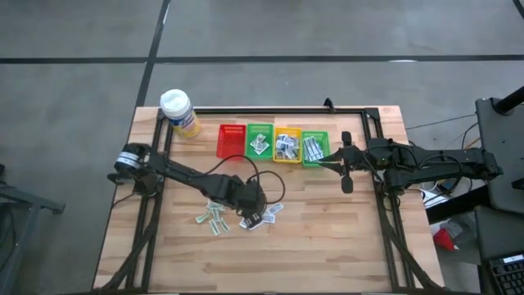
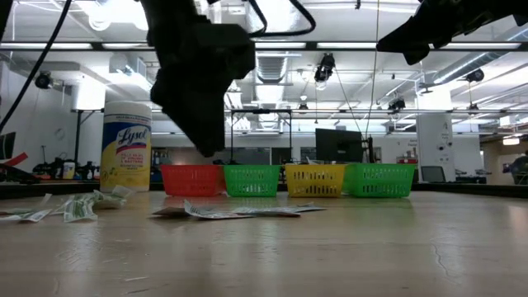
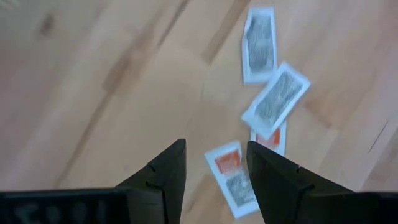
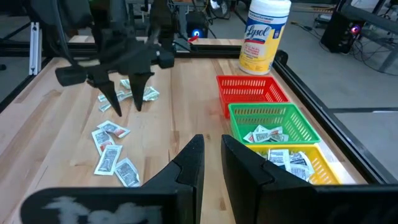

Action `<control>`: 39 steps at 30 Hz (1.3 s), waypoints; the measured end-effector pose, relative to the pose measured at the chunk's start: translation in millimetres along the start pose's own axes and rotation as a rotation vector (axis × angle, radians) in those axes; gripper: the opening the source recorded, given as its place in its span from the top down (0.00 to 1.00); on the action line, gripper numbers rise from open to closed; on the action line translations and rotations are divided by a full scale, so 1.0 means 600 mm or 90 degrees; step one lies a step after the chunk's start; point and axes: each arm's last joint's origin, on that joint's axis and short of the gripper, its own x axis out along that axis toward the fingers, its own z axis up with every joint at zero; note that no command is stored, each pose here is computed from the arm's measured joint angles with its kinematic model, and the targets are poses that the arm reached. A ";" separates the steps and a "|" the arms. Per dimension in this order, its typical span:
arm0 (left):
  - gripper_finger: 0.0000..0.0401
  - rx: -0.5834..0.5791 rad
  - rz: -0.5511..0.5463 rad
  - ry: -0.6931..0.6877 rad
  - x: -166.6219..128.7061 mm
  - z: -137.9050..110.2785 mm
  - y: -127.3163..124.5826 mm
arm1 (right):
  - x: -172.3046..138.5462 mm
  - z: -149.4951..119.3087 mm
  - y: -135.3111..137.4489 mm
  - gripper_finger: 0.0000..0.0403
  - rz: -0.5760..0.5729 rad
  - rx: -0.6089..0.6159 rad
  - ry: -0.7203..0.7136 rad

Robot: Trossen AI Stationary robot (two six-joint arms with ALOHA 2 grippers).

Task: Pick & Place First Aid Supplies
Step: Put the orange ointment pack into the left green bin

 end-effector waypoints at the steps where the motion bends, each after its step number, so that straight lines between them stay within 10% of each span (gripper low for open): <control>1: 0.60 0.001 -0.002 0.008 0.003 -0.004 0.001 | 0.000 0.000 0.000 0.87 0.000 -0.001 0.000; 39: 0.60 0.042 -0.061 0.038 0.016 -0.032 -0.014 | 0.000 0.000 0.000 0.87 0.000 -0.001 0.000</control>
